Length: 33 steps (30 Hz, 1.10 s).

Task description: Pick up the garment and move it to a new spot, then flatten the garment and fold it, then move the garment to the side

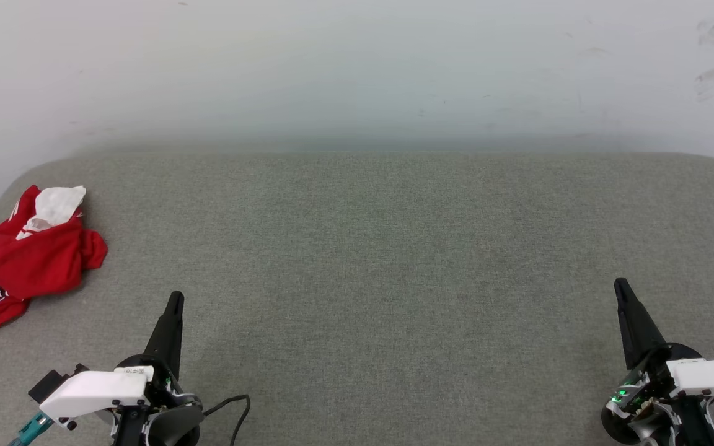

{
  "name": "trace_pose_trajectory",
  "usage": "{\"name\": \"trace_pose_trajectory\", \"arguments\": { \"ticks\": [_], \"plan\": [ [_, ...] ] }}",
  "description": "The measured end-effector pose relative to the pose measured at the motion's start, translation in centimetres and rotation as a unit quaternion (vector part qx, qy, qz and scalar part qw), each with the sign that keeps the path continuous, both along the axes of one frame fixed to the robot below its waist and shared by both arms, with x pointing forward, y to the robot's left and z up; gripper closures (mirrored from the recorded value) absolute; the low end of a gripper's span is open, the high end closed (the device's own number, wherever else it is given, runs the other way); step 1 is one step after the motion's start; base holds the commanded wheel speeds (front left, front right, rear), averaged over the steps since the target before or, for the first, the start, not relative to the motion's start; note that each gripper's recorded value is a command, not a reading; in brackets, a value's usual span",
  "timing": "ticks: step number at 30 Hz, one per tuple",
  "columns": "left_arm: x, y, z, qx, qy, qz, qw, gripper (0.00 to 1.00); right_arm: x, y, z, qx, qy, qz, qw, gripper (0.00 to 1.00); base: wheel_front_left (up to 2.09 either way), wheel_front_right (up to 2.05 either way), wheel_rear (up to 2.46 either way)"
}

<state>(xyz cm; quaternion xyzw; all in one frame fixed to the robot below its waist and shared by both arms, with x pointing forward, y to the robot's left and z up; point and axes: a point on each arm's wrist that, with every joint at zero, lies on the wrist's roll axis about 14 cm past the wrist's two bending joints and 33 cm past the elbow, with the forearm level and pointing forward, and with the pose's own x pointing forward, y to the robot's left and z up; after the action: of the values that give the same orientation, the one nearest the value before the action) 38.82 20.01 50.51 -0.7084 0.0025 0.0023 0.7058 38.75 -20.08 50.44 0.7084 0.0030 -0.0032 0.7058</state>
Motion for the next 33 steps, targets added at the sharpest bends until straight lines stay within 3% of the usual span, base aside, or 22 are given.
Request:
{"name": "trace_pose_trajectory", "arguments": {
  "ticks": [33],
  "plan": [
    [0.00, -0.01, 0.01, 0.000, 0.000, 0.000, 1.000, 1.00, 0.00, 0.00, 0.00, 0.000, 0.000, 0.000, 1.000, 1.00, 0.00, 0.00, 0.00]
  ]
}}
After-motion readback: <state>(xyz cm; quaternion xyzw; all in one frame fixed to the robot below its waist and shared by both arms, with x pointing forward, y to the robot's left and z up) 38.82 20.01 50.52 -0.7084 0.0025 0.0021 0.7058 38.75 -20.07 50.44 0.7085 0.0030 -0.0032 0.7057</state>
